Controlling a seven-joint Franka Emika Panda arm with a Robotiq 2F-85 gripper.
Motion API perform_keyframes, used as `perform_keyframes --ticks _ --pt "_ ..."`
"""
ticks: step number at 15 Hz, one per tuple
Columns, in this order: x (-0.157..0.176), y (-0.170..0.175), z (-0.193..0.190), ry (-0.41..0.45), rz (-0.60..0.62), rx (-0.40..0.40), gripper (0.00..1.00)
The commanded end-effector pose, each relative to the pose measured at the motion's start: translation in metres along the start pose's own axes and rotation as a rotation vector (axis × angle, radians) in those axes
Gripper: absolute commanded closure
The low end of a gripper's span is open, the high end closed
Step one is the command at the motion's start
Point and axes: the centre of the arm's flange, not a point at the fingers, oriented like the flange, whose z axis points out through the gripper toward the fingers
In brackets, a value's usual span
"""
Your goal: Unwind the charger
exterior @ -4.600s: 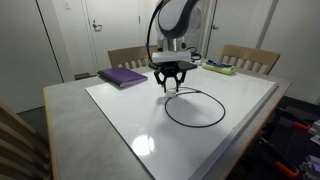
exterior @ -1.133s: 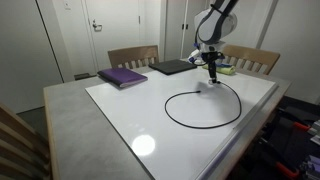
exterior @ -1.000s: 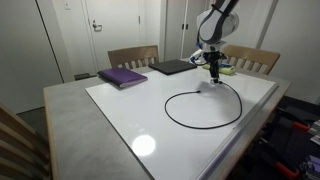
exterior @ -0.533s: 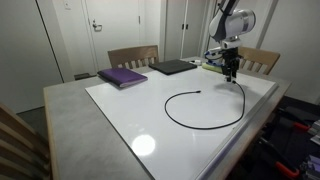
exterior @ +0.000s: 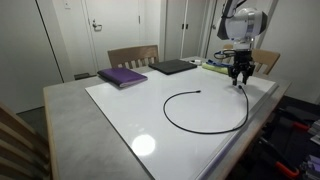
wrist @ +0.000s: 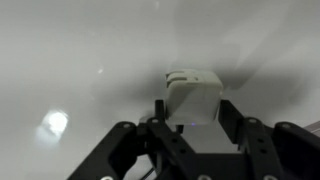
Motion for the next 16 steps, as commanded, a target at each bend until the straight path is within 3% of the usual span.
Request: perform_keyframes --ticks 1,4,9,16 --pt "0.008 0.011 -0.011 0.031 0.076 0.035 0.11" --pt "0.011 0.015 -0.039 0.031 0.016 0.105 0.00" --pt "-0.002 0.057 -0.077 0.042 -0.292 0.206 0.00" --pt "-0.014 0.133 -0.106 0.014 -0.688 0.282 0.00"
